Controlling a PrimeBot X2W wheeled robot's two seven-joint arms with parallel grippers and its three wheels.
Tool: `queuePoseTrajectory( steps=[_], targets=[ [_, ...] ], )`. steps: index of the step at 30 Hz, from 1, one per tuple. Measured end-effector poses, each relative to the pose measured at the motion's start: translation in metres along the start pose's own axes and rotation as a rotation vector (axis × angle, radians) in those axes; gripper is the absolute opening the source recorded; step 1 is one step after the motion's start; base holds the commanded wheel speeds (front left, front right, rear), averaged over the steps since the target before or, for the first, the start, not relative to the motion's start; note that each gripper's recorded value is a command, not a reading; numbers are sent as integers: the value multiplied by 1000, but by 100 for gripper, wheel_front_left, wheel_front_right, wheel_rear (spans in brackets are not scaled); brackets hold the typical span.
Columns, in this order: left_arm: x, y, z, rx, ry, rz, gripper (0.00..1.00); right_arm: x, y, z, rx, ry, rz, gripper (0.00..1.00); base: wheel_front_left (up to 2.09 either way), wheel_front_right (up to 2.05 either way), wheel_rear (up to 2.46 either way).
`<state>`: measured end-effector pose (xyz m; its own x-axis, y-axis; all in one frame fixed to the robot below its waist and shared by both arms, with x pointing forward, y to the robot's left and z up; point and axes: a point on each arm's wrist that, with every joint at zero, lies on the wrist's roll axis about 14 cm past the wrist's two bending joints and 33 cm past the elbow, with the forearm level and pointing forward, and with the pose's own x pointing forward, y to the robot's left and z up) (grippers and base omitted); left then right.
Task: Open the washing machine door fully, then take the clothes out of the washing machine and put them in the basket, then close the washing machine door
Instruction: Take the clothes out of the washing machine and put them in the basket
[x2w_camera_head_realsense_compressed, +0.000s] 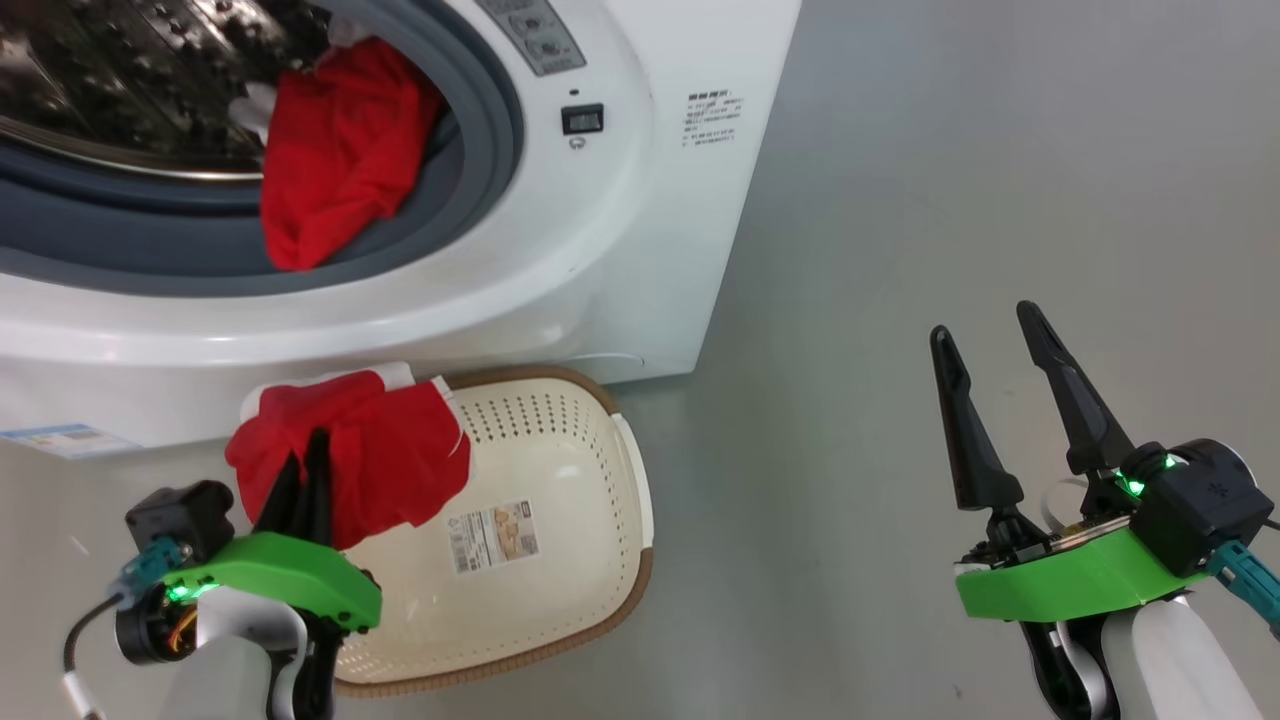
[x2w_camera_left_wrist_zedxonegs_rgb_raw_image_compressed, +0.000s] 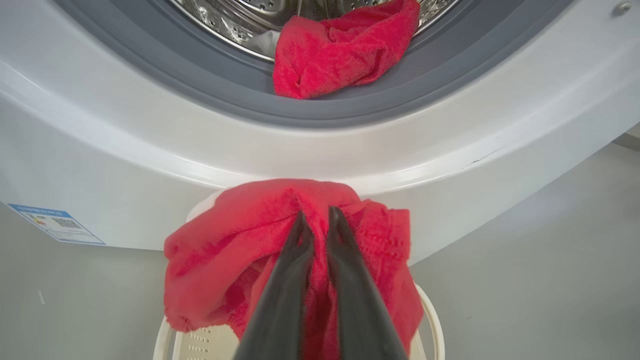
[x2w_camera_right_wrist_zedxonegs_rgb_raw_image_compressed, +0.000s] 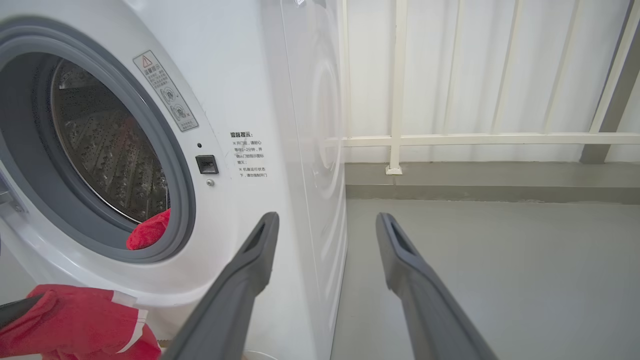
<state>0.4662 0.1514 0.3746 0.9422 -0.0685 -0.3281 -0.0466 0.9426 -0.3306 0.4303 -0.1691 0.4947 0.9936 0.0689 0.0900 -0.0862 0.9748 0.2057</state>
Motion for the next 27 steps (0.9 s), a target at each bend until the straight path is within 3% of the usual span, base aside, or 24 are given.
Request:
queuePoseTrajectory(
  steps=[19,27],
  targets=[
    [26,13,-116,-87,448,57,0,19,-7,-41,4,84,-5,100,0,0,0],
    [41,13,-144,-74,542,53,0,28,-14,-60,5,119,-15,100,0,0,0]
  ],
)
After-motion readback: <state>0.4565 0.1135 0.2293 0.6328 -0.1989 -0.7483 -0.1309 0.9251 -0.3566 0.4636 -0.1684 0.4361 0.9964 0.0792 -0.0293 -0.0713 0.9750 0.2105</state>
